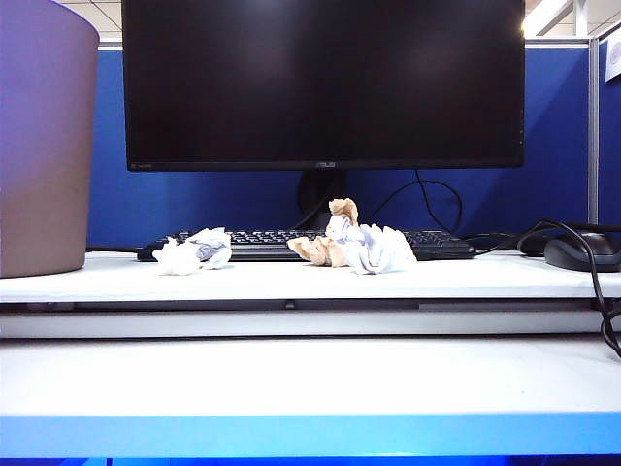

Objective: Pick up all paper balls from the table and place them in the pink trash can.

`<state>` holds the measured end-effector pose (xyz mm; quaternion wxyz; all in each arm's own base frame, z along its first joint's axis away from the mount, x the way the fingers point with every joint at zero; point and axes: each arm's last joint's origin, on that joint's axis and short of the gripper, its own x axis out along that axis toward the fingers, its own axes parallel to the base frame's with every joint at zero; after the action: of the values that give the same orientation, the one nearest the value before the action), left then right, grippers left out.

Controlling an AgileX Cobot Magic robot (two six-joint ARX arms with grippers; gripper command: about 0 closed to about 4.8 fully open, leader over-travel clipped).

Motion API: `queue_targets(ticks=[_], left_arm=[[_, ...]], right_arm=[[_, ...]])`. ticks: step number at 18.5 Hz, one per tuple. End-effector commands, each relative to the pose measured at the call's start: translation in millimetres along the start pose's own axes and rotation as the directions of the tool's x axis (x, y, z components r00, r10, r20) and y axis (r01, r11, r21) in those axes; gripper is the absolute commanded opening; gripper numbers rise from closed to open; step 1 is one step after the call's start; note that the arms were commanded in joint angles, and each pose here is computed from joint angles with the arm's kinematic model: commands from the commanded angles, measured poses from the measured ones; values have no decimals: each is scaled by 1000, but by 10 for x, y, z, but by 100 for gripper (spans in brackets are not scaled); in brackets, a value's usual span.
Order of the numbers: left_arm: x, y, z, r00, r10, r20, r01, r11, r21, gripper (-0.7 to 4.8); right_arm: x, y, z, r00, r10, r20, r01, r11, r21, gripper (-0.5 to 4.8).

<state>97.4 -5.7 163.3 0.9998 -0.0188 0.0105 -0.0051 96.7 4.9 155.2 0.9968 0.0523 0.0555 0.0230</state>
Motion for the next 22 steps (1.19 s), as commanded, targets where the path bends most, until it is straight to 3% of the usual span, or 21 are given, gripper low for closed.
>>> queue_targets(ticks=[1, 5, 7, 9, 12, 14, 17, 20, 21, 22], left_arm=[[-2, -1, 16, 1000, -4, 16, 5, 1000, -30, -5], [-3, -20, 21, 998, -67, 19, 68, 997, -30, -6], [-17, -70, 88, 969, -236, 67, 241, 968, -67, -6], [-71, -133, 269, 873, -440, 209, 470, 874, -123, -6], [-208, -169, 553, 706, -555, 439, 669, 726, -157, -6], [-330, -177, 829, 646, -572, 505, 718, 680, -148, -6], [-540, -192, 1425, 589, -589, 554, 751, 652, -106, -6], [-614, -233, 2060, 524, -659, 539, 767, 641, 39, -6], [-569, -248, 2235, 526, -676, 515, 758, 648, 76, -6], [-472, -263, 2427, 552, -679, 484, 739, 667, 94, -6]], right_arm=[[1, 1, 6, 1000, 2, 12, -2, 1000, -2, -5], [1, 1, 7, 1000, 2, 13, -2, 1000, -2, -5], [1, 1, 7, 1000, 2, 13, -2, 1000, -2, -5], [1, 1, 7, 1000, 2, 13, -2, 1000, -2, -5], [1, 2, 7, 1000, 3, 13, -3, 1000, -2, -5], [1, 2, 7, 1000, 3, 13, -3, 1000, 4, -5], [1, 3, 7, 1000, 6, 13, -6, 1000, 5, -5], [1, 3, 7, 1000, 7, 13, -7, 1000, 7, -5], [1, 3, 7, 1000, 7, 13, -7, 1000, 17, -5], [1, 3, 7, 1000, 6, 13, -7, 1000, 24, -5]])
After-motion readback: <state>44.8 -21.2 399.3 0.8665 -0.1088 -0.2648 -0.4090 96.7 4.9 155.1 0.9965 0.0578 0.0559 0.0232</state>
